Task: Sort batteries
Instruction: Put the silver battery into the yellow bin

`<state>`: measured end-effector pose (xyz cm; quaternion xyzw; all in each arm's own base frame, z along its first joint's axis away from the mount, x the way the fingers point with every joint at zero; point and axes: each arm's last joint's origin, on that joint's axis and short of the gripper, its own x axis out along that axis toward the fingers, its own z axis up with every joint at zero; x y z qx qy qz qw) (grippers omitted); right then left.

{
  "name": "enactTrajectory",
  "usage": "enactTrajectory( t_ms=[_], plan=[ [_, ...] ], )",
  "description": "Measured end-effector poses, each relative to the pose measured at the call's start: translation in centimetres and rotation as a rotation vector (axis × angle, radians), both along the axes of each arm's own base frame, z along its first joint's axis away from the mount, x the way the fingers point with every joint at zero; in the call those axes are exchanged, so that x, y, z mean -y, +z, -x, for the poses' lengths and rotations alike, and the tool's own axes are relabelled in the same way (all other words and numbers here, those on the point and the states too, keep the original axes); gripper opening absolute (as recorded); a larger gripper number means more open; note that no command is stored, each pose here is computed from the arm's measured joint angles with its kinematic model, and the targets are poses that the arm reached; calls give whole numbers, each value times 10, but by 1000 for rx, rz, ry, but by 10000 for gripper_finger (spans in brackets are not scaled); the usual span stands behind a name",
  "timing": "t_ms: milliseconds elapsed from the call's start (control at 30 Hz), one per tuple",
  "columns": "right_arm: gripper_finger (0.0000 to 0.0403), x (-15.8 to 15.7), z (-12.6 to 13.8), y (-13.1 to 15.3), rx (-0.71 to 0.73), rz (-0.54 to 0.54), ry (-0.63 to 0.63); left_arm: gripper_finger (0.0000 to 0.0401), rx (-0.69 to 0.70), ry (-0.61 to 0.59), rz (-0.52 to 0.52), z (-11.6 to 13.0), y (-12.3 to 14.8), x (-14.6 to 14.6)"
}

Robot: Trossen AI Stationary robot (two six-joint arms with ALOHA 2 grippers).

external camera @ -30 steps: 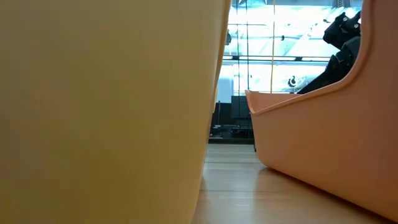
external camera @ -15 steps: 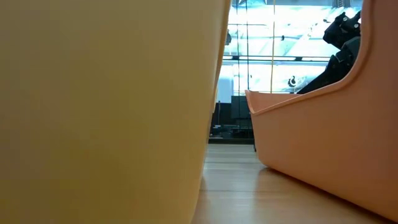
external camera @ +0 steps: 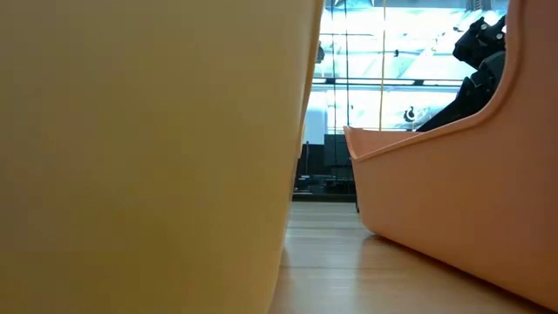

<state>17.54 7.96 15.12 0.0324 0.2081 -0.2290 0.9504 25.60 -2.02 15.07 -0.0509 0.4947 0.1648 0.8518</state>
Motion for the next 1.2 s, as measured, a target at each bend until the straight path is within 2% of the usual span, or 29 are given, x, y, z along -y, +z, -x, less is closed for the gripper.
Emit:
enactTrajectory(
  t_ms=[167,567,1100,1200],
  plan=[
    [128,0,0,0,0,0,0,165,20,-6,22,-4,-2,-2],
    [128,0,0,0,-2,3,1,165,-18,-2,26,-14,-26,-2],
    [128,0,0,0,-1,1,0,163,5,49,-24,-17,-26,-11],
    [128,0,0,0,-2,1,0,145,1,40,-18,-17,-26,-13]
  ],
)
